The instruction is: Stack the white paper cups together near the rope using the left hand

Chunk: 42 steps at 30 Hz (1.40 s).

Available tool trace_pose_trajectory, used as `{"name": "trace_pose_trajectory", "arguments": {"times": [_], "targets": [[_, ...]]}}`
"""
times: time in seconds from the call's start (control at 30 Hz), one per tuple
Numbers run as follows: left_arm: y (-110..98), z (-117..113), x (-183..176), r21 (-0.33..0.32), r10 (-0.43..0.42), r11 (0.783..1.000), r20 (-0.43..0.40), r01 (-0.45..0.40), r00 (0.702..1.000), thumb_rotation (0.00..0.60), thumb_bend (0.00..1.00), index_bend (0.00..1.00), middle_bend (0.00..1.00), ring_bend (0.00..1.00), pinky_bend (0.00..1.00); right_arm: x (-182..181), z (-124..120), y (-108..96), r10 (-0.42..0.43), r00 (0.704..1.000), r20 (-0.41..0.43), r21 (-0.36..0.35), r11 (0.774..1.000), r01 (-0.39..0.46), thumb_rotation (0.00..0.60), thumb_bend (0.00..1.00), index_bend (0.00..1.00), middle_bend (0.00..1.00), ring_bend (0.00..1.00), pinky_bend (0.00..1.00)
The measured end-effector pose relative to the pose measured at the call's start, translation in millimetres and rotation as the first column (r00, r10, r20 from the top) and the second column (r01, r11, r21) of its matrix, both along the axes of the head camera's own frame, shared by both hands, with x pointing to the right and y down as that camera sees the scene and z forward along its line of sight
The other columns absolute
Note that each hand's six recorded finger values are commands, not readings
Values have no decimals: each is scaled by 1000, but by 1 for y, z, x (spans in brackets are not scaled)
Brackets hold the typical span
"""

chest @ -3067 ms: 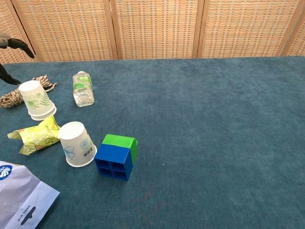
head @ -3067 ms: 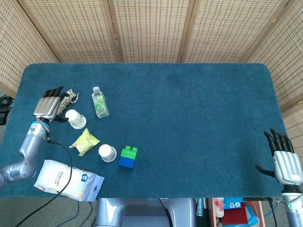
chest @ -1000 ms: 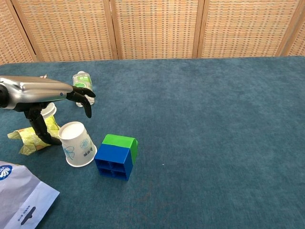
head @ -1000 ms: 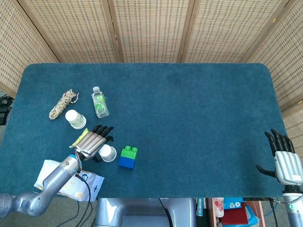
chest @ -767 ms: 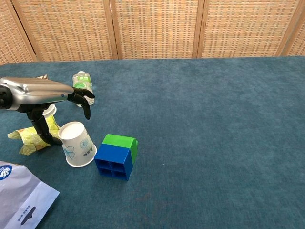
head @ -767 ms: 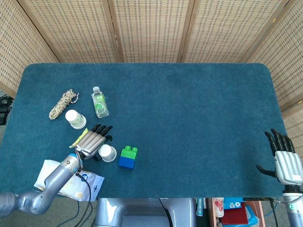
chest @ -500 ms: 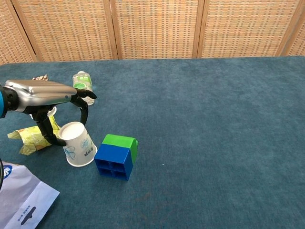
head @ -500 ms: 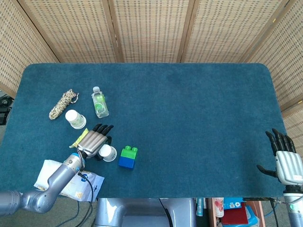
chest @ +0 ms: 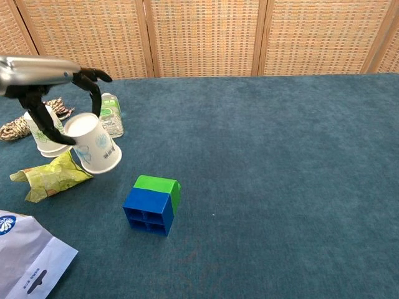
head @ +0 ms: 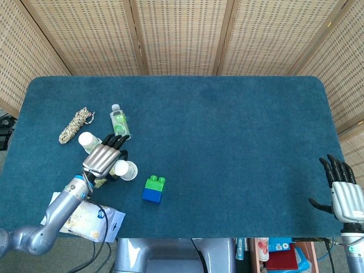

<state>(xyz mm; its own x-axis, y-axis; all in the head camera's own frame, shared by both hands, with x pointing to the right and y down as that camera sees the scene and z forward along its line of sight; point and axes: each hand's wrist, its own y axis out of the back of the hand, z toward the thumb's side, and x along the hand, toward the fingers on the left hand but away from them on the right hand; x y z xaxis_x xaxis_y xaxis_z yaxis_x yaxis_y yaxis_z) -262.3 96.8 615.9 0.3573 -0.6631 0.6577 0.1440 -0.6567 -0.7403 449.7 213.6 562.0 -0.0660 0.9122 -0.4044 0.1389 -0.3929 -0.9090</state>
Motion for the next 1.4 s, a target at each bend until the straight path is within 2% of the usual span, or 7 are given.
{"name": "trace_pose_trajectory", "arguments": {"times": [0.2,0.33,0.53,0.8,1.03,1.4], "targets": [[-33,-31,-33,86,-71,994,35,67,997,600,220,446,0,0,0,-1,1,1,-4,1000,-2,-3,1000,4,600,0,0,0,0,0],[-48,-40,-59,111,-130,986,55,124,990,600,220,446,0,0,0,-3,2,1,-7,1000,-3,-6,1000,7,600,0,0,0,0,0],[-61,-34,-94,129,-195,975,107,180,975,600,220,446,0,0,0,-3,3,2,-10,1000,-6,-12,1000,10,600,0,0,0,0,0],[-69,-13,-127,120,-258,963,152,241,954,600,220,446,0,0,0,-4,4,2,-9,1000,-7,-13,1000,9,600,0,0,0,0,0],[-67,4,-131,88,-271,962,164,260,949,600,220,446,0,0,0,-4,3,2,-9,1000,-6,-12,1000,9,600,0,0,0,0,0],[-73,7,-127,105,-297,953,121,285,947,600,220,446,0,0,0,-4,4,2,-11,1000,-5,-12,1000,10,600,0,0,0,0,0]]}}
